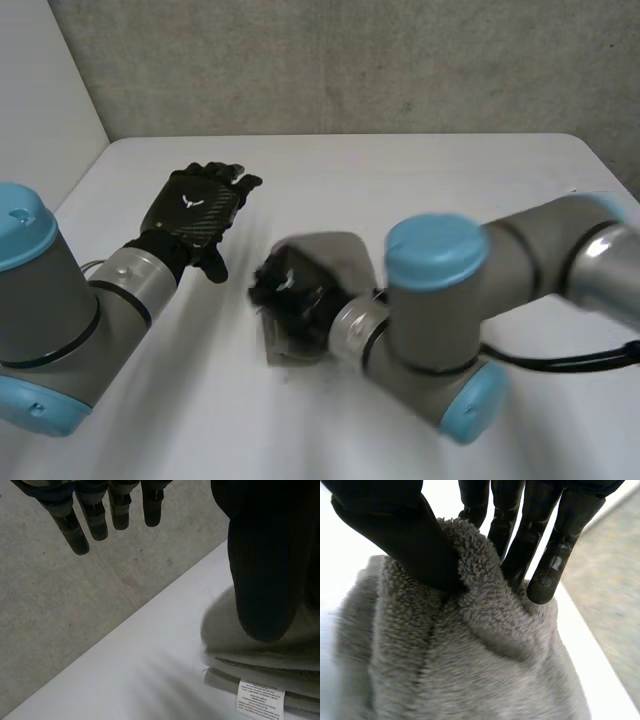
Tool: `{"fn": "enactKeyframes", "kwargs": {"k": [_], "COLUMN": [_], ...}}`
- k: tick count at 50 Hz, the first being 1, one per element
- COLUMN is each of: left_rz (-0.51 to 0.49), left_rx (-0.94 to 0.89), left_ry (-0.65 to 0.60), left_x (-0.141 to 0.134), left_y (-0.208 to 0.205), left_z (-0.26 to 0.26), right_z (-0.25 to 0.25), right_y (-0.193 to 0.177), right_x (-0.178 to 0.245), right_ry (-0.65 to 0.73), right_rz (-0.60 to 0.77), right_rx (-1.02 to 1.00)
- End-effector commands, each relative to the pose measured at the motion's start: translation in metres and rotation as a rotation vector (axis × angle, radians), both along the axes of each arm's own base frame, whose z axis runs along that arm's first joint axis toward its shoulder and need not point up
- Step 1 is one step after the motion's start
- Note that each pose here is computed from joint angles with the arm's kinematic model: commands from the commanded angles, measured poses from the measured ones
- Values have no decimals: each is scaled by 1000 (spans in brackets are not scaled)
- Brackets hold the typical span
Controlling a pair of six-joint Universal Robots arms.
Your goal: Fold the towel.
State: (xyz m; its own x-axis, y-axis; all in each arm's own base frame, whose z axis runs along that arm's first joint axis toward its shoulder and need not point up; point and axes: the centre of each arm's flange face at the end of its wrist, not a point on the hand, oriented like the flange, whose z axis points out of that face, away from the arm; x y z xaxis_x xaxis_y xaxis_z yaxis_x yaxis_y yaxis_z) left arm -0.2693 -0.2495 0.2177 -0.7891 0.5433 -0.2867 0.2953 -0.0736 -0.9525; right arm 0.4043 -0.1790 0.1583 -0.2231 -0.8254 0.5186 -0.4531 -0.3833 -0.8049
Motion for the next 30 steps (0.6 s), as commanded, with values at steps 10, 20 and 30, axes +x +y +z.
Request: {"fn": "enactKeyframes", "kwargs": {"k": [10, 20, 30], "left_rz": [32, 26, 31], "left_rx": [-52, 55, 385], "left_ry": [61, 311, 273], "left_x": [-2, -31, -64], "left_y": [-12, -23, 5], "left_z": [22, 32, -33], "right_z": [30, 65, 46], "right_y": [9, -55, -79], "right_x": [-19, -86, -107], "right_ry": [-77, -363, -366], "right_rz": [-62, -417, -536], "right_rx": [62, 389, 514]}}
